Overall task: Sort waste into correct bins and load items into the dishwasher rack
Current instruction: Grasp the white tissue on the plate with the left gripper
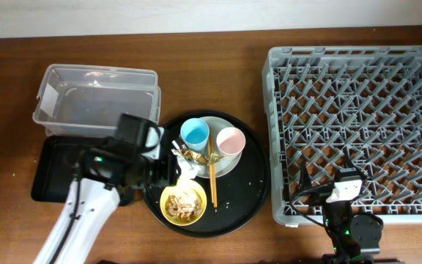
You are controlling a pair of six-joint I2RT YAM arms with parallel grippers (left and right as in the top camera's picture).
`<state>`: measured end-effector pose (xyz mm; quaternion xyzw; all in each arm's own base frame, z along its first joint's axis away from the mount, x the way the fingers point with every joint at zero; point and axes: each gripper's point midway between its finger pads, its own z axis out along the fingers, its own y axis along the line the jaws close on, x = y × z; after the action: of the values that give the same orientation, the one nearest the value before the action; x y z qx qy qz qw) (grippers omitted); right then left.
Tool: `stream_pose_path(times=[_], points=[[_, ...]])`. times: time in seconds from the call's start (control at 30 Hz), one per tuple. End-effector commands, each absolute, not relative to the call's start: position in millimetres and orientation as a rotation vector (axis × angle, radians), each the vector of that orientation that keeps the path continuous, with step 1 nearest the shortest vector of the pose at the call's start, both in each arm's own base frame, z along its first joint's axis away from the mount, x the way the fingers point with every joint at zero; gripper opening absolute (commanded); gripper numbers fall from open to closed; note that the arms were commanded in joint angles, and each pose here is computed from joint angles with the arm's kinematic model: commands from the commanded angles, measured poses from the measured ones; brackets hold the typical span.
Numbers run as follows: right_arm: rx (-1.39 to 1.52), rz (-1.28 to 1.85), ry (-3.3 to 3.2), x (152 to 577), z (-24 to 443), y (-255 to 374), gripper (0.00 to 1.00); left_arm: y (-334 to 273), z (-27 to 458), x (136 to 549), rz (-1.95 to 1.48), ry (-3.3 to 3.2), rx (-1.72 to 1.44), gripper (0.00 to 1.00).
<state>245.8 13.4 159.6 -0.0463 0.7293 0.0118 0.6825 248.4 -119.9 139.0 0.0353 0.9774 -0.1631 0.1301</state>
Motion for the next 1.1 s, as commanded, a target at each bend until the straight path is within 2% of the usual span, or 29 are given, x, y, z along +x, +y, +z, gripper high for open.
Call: stream_pose_path(times=[0.0, 0.17, 0.27, 0.37, 0.4, 0.43, 0.5, 0.53, 0.6, 0.7, 0.8, 0.87, 0.9, 1.0, 1.07], points=[[-0.101, 0.029, 1.639, 246, 157, 14, 0.98, -106, 122, 252, -0.229, 2.826, -0.067, 0.68], [-0.101, 0.029, 1.639, 246, 157, 14, 0.98, -134, 79, 269, -0.276, 2.734, 0.037, 0.77], [-0.101, 0.029, 1.639, 246, 157, 14, 0.98, -124, 38, 279, -0.13, 2.789, 0.018, 0.94], [-0.101, 0.029, 1.639, 246, 157, 14, 0.98, -129, 4, 278, -0.122, 2.867, 0.029, 0.95], [-0.101, 0.029, 1.639, 246, 157, 14, 0.98, -129, 2, 278, -0.12, 2.871, 0.027, 0.91], [-0.101, 0.029, 1.639, 246, 157, 14, 0.99, -130, 4, 279, -0.123, 2.866, 0.027, 0.72], [-0.101, 0.029, 1.639, 246, 157, 14, 0.98, -130, 4, 279, -0.123, 2.866, 0.027, 0.44], [-0.101, 0.029, 1.639, 246, 157, 14, 0.98, -130, 5, 280, -0.123, 2.866, 0.027, 0.36], [-0.101, 0.029, 1.639, 246, 157, 14, 0.98, -131, 14, 284, -0.129, 2.854, 0.026, 0.34], [-0.101, 0.029, 1.639, 246, 157, 14, 0.98, -145, 88, 313, -0.244, 2.643, 0.015, 0.33], [-0.101, 0.029, 1.639, 246, 157, 14, 0.98, -143, 118, 310, -0.284, 2.567, 0.012, 0.31], [-0.101, 0.029, 1.639, 246, 157, 14, 0.98, -139, 116, 308, -0.255, 2.576, 0.007, 0.18], [-0.101, 0.029, 1.639, 246, 157, 14, 0.98, -132, 119, 313, -0.207, 2.556, -0.008, 0.01], [-0.101, 0.029, 1.639, 246, 157, 14, 0.98, -122, 161, 343, -0.225, 2.452, -0.059, 0.01], [-0.101, 0.029, 1.639, 246, 157, 14, 0.98, -96, 212, 376, -0.22, 2.319, -0.096, 0.01]])
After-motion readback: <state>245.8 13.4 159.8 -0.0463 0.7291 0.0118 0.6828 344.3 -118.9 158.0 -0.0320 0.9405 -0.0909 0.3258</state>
